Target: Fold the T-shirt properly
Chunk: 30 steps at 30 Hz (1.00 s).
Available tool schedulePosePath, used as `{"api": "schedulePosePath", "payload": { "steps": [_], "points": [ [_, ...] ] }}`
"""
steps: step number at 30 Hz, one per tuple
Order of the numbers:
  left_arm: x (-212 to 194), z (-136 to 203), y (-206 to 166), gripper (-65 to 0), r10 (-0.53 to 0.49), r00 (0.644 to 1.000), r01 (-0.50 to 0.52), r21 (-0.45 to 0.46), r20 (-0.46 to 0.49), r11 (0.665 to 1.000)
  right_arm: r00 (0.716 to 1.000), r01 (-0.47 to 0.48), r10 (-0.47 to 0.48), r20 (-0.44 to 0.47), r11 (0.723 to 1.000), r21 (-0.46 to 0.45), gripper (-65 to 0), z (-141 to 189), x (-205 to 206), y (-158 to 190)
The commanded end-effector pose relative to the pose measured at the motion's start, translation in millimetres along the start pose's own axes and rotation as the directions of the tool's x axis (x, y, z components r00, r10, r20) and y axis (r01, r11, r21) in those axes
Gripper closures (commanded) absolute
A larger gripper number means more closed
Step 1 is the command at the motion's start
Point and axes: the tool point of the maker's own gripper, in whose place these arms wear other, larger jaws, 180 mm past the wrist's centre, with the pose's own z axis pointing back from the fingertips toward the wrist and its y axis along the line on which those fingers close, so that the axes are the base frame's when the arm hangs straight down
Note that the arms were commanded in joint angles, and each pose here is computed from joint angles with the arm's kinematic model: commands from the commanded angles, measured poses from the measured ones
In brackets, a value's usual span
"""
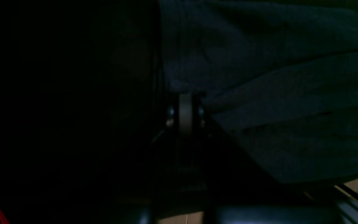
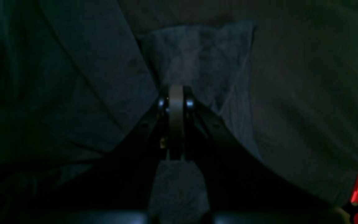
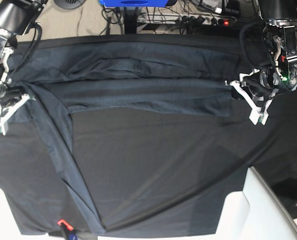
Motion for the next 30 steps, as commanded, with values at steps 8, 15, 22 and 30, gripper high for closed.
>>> {"api": "schedulePosePath", "payload": {
  "steps": [8,15,22,30],
  "points": [
    [15.5,7.4,5.4,-30.8,-0.014,0.999,0.014,0.012,0.046,1.0,0.998,0.0,0.001,0.056,1.0,-0.015,0.0,3.3,17.7,-7.3],
    [35.9,16.6,6.3,-65.0,-0.034,0.991,0.031,0.024,0.128,0.999,0.994,0.006,-0.005,0.11,1.0,-0.002,-0.3,0.6,49.9,-4.7],
    [19.8,56.6,78.9,-65.0,0.184,0.952,-0.224,0.148,0.243,0.963,0.992,-0.107,0.097,0.084,0.986,0.13,-23.4,-54.7,93.5,28.8],
    [-58.6,104.8,114.9,-65.0,0.099,0.98,-0.132,0.193,0.173,0.972,0.995,-0.053,0.031,0.097,0.972,0.231,-45.5,-90.4,108.6,49.2]
  ]
}}
